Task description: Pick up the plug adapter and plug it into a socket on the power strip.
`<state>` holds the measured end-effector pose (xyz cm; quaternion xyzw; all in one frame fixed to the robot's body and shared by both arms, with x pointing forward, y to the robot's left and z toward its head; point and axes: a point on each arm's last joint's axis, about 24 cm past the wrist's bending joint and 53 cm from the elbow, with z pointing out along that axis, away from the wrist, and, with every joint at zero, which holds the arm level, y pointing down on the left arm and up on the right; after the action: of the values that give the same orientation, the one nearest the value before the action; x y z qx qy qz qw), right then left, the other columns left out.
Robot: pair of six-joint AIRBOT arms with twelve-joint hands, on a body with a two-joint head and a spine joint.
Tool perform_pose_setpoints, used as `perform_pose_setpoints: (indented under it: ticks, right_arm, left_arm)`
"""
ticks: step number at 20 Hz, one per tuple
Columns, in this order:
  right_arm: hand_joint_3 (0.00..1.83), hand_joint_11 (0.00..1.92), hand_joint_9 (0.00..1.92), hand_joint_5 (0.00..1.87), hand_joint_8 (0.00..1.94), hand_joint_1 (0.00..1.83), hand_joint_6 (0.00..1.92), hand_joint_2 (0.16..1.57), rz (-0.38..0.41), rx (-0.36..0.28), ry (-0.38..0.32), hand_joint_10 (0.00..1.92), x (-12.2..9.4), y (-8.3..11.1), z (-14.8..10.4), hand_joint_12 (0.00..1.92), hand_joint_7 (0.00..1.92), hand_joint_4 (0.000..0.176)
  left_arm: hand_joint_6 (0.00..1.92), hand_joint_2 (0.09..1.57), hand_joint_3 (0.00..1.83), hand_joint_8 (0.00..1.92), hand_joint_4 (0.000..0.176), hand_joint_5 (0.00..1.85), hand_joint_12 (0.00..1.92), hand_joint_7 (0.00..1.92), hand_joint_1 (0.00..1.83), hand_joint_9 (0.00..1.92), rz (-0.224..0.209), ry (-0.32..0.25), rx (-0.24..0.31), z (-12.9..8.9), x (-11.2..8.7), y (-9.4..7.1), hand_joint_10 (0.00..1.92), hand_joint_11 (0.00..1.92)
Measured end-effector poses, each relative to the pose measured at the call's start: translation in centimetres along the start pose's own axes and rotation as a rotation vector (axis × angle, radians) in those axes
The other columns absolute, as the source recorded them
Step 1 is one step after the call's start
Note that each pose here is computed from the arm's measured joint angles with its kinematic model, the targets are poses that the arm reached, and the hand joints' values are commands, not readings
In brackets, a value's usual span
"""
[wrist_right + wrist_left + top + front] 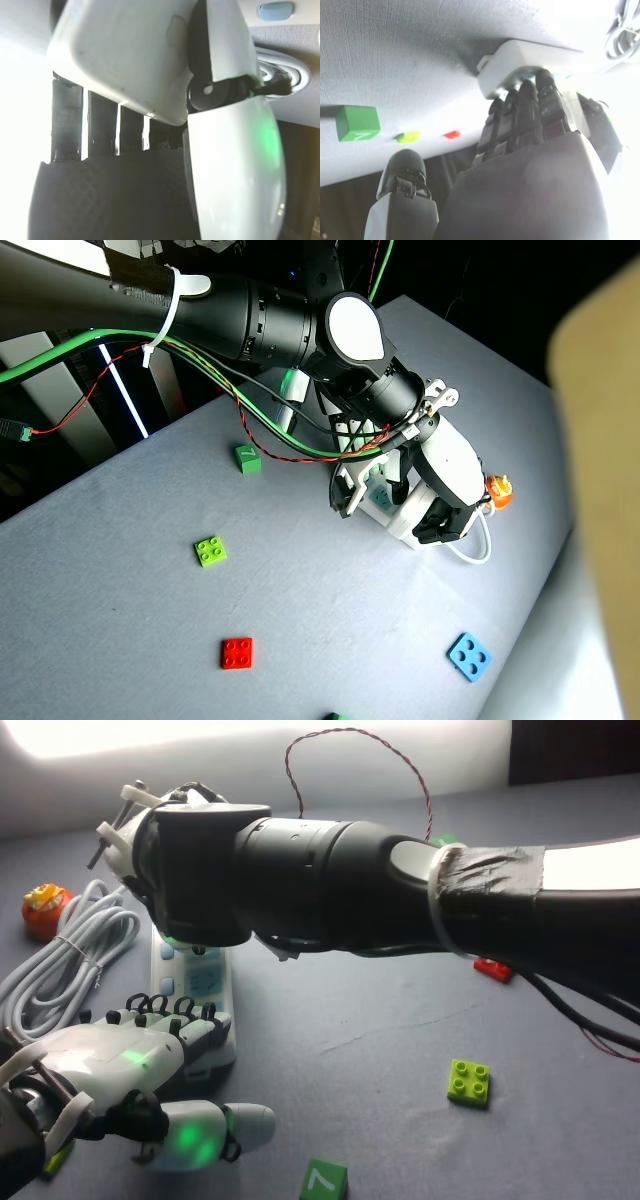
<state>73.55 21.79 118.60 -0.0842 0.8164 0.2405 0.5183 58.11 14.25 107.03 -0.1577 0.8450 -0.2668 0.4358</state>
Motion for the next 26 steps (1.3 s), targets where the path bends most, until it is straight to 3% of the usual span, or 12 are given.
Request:
perform_pose_setpoints:
  ticks: [16,21,26]
  right_arm:
    - [0.00,0.90,1.34,0.99,0.84,1.24,0.90,1.08,-0.125,-0.006,0.002,0.01,1.8,1.1,0.3,0.95,1.12,0.000]
    - [0.00,0.87,1.32,0.97,0.89,1.24,0.93,1.10,-0.084,-0.007,-0.002,0.00,1.7,0.8,0.4,0.97,1.09,0.000]
    - [0.00,0.88,1.33,0.98,0.85,1.24,0.91,1.09,0.021,-0.025,0.038,0.00,1.8,-0.2,0.9,0.97,1.11,0.000]
  left_arm:
    - [0.00,1.15,0.00,0.00,0.000,0.02,0.23,0.06,0.00,0.06,0.001,0.001,-0.003,0.0,0.1,0.1,0.00,0.00]
    - [0.00,1.15,0.00,0.00,0.000,0.04,0.18,0.07,0.00,0.07,0.003,0.000,-0.003,0.0,0.0,0.2,0.01,0.00]
    - [0.00,1.15,0.00,0.00,0.000,0.03,0.17,0.07,0.00,0.06,0.002,-0.002,-0.004,0.0,0.0,0.2,0.00,0.00]
